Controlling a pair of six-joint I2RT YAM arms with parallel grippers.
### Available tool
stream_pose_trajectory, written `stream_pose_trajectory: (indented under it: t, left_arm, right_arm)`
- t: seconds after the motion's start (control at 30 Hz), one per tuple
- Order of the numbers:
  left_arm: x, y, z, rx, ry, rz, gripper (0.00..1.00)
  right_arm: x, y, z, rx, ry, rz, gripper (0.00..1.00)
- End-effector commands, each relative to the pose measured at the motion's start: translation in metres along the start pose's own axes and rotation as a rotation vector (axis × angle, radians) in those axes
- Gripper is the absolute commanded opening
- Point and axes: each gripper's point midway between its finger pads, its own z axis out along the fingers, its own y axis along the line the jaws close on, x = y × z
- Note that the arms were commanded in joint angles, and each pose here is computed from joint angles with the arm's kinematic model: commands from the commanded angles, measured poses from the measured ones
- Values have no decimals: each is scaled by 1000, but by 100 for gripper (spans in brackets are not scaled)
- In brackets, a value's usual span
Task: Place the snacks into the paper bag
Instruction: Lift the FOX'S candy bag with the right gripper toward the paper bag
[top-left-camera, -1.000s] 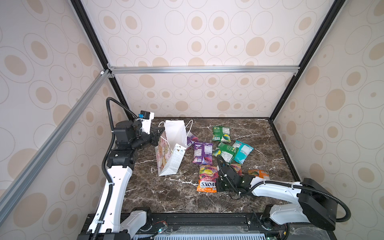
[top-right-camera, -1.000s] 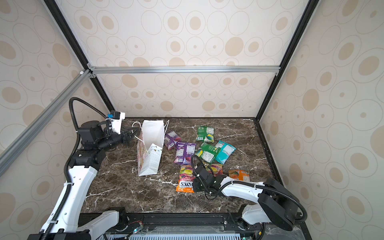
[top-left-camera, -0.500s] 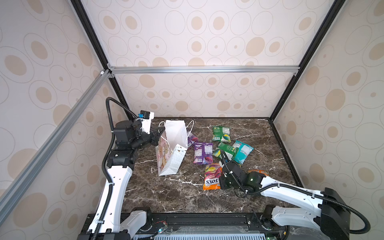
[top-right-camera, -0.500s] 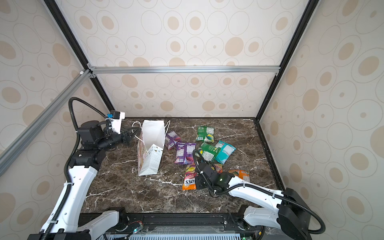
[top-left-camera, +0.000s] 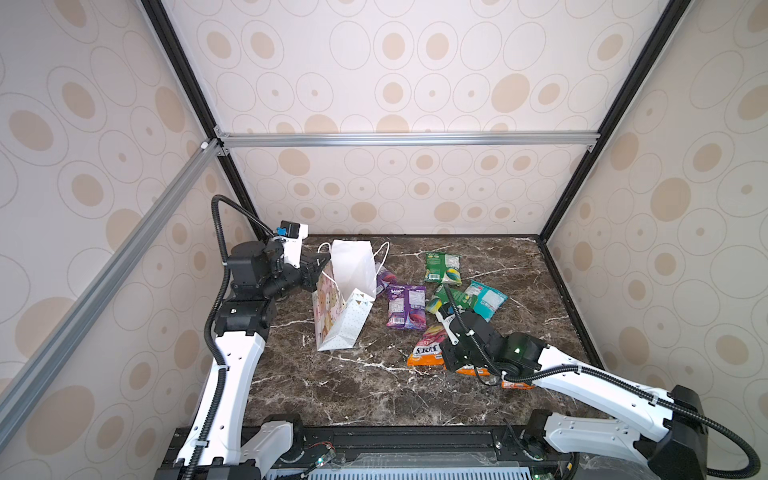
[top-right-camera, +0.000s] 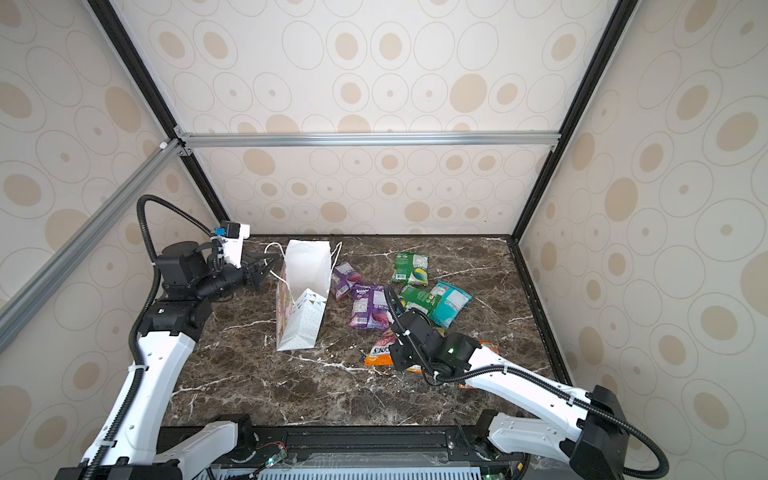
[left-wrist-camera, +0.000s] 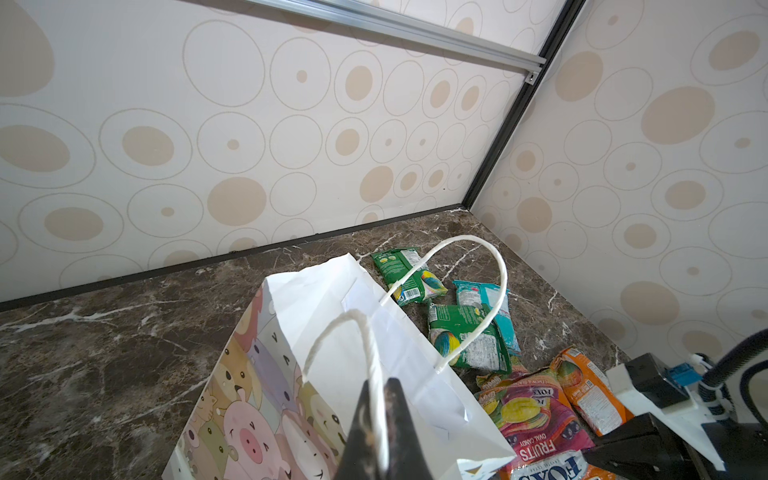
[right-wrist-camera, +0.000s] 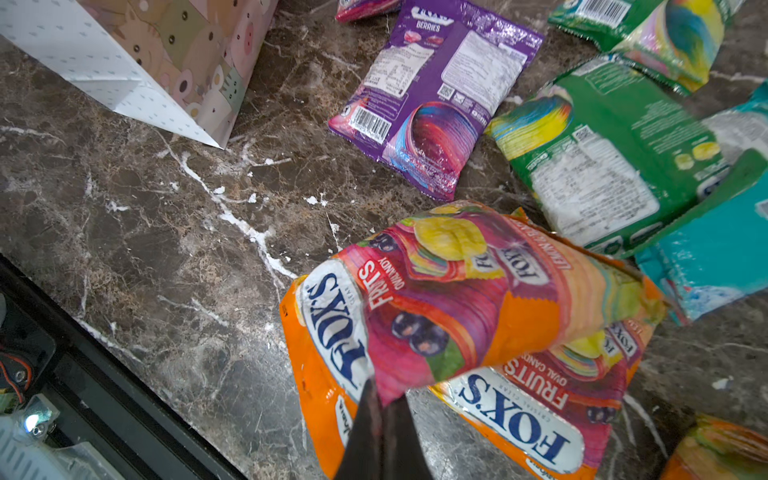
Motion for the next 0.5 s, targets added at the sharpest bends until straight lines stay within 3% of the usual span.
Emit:
stream_pose_trajectory:
  t: [0.0,0.47]
  left_arm:
    - [-9,-7,-6,21,-35,20,0]
    - [-14,-8,-9,18,-52,25,0]
  right_arm:
    - [-21,3,-18,0,-57,-50,0]
    - [-84,13,-58,14,-192,-188,0]
